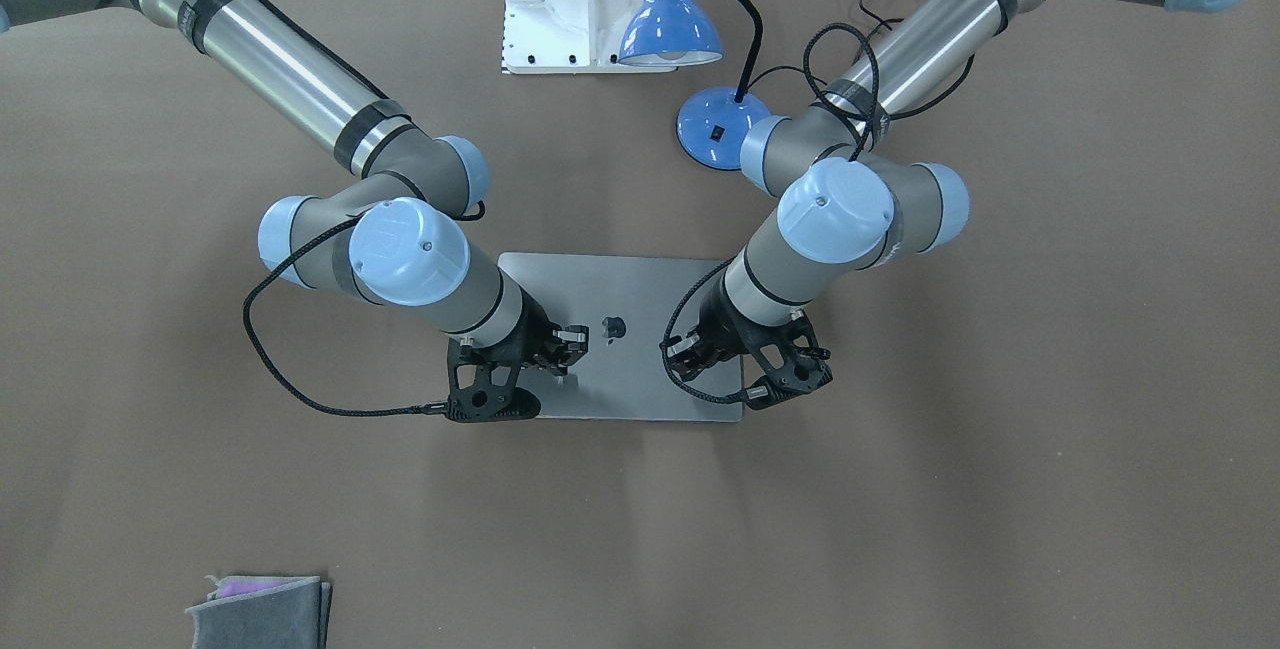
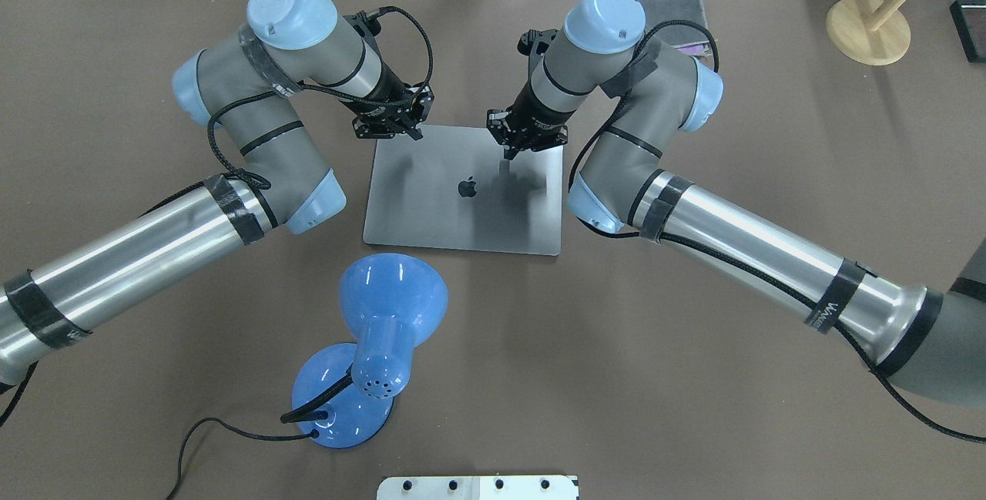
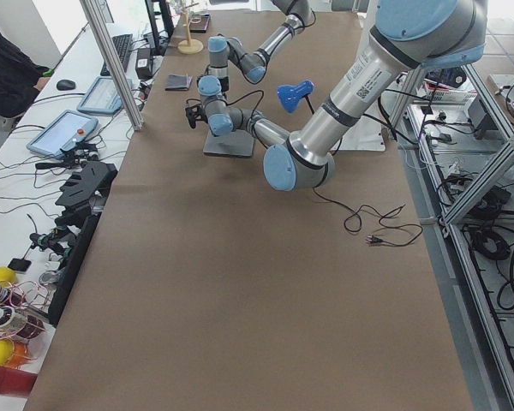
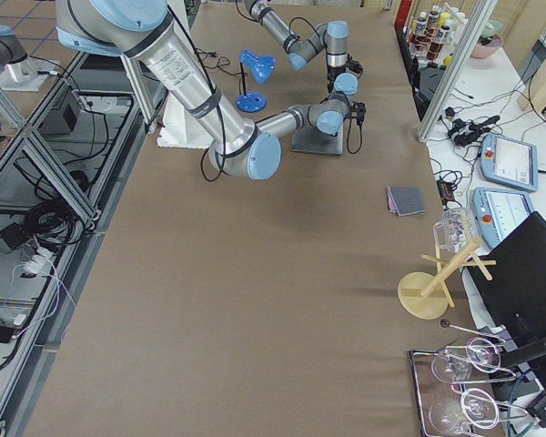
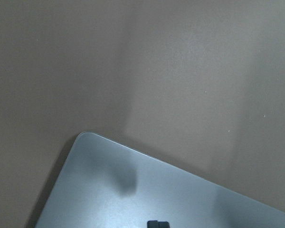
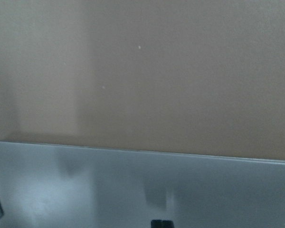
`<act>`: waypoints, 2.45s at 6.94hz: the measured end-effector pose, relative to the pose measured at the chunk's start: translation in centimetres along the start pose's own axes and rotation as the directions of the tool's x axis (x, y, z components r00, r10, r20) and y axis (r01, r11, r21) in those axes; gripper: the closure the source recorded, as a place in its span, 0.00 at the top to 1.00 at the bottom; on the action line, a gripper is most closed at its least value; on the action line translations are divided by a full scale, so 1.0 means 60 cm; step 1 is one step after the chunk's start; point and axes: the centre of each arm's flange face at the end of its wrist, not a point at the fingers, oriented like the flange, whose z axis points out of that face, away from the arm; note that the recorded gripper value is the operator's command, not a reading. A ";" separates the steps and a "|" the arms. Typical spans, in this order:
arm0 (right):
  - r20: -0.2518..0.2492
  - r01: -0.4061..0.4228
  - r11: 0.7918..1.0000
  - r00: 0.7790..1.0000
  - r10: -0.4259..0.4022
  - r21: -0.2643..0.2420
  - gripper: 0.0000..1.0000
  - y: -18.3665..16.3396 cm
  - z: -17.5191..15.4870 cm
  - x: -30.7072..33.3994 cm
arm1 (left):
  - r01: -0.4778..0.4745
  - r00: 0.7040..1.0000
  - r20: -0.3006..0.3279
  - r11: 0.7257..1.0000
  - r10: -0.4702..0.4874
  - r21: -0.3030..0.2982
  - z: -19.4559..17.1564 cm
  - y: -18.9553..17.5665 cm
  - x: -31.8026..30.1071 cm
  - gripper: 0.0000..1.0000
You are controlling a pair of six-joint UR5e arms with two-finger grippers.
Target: Close laptop
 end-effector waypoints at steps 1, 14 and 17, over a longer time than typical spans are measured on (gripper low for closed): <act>0.036 -0.034 0.999 0.999 0.033 0.009 1.00 -0.014 -0.042 -0.027 | 0.018 1.000 -0.006 1.000 -0.018 0.006 -0.013 -0.005 0.002 0.98; -0.237 0.264 0.949 0.924 -0.299 -0.169 1.00 -0.048 -0.650 0.848 | -0.437 0.844 0.303 0.895 0.444 -0.094 -0.583 -0.296 -0.674 0.98; -0.252 0.177 0.969 0.943 -0.217 -0.172 1.00 0.034 -0.671 0.999 | -0.343 0.880 0.318 0.935 0.353 -0.088 -0.591 -0.283 -0.896 0.98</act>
